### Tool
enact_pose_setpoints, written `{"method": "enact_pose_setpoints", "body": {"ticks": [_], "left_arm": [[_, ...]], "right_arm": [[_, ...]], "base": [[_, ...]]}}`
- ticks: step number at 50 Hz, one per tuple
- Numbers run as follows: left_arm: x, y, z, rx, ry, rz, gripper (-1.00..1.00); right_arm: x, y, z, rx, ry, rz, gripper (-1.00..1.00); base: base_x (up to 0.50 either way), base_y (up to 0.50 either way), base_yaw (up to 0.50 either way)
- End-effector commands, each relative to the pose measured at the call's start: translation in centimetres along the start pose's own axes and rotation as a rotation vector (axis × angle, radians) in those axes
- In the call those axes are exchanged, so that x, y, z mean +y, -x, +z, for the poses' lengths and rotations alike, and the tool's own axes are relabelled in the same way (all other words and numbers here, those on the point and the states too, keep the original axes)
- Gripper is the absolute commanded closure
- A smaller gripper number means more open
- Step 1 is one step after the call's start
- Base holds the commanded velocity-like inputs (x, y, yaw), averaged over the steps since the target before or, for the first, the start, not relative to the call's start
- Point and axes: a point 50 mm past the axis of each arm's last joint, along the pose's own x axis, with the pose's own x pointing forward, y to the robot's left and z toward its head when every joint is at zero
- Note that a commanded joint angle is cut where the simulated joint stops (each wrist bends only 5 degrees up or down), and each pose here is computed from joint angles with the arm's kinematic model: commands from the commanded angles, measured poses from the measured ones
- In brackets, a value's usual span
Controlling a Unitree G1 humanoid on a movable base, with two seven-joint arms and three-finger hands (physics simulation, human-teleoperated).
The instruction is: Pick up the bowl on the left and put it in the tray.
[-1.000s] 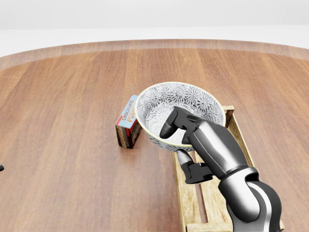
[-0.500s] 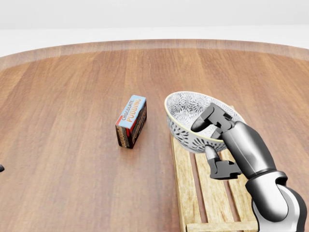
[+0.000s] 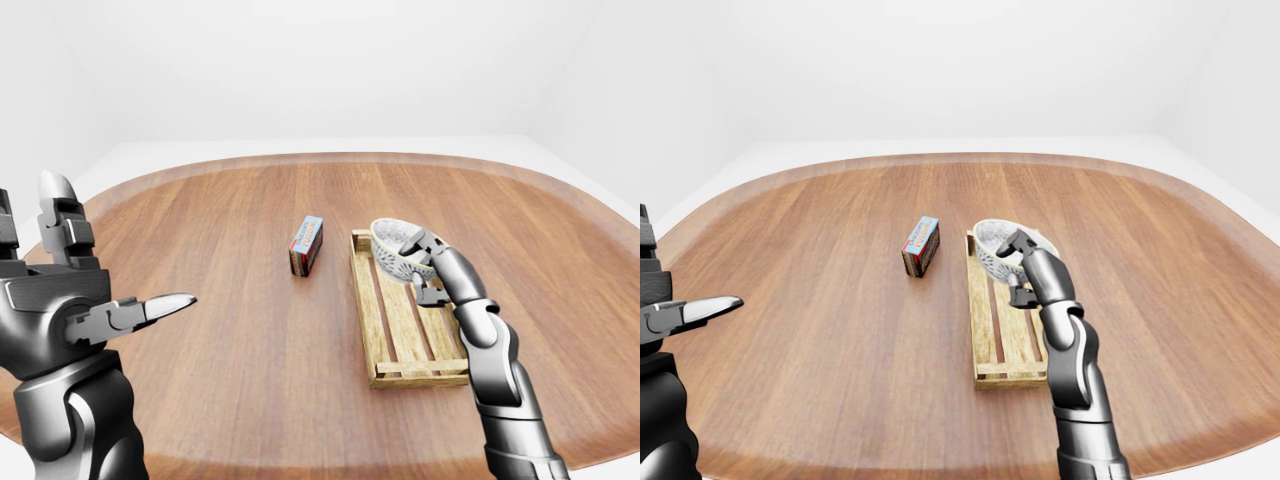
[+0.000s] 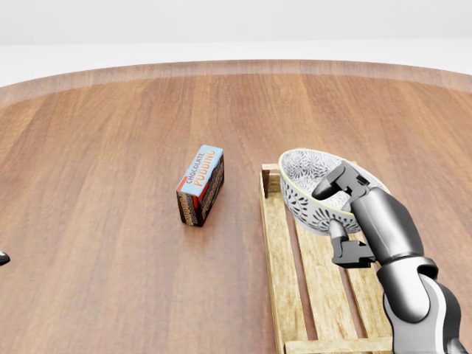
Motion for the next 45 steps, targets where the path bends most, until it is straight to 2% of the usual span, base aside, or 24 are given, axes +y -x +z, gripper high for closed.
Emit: {"method": "enact_pose_setpoints", "body": {"ticks": [1, 26, 45], "left_arm": [[0.0, 0.1, 0.0, 0.001, 0.001, -0.001, -1.0], [-0.1, 0.0, -0.2, 0.006, 0.003, -0.001, -1.0], [0.1, -0.1, -0.1, 0.002, 0.002, 0.002, -1.0]], "right_arm": [[0.4, -0.8, -1.4, 0.07, 0.101, -0.041, 1.0], [3.1, -2.2, -2.1, 0.115, 0.28, -0.015, 1.0], [5.3, -2.4, -4.3, 0.2, 0.236, 0.024, 1.0]], "base": [[0.0, 0.0, 0.0], [0.0, 0.0, 0.0], [0.0, 0.0, 0.0]]}}
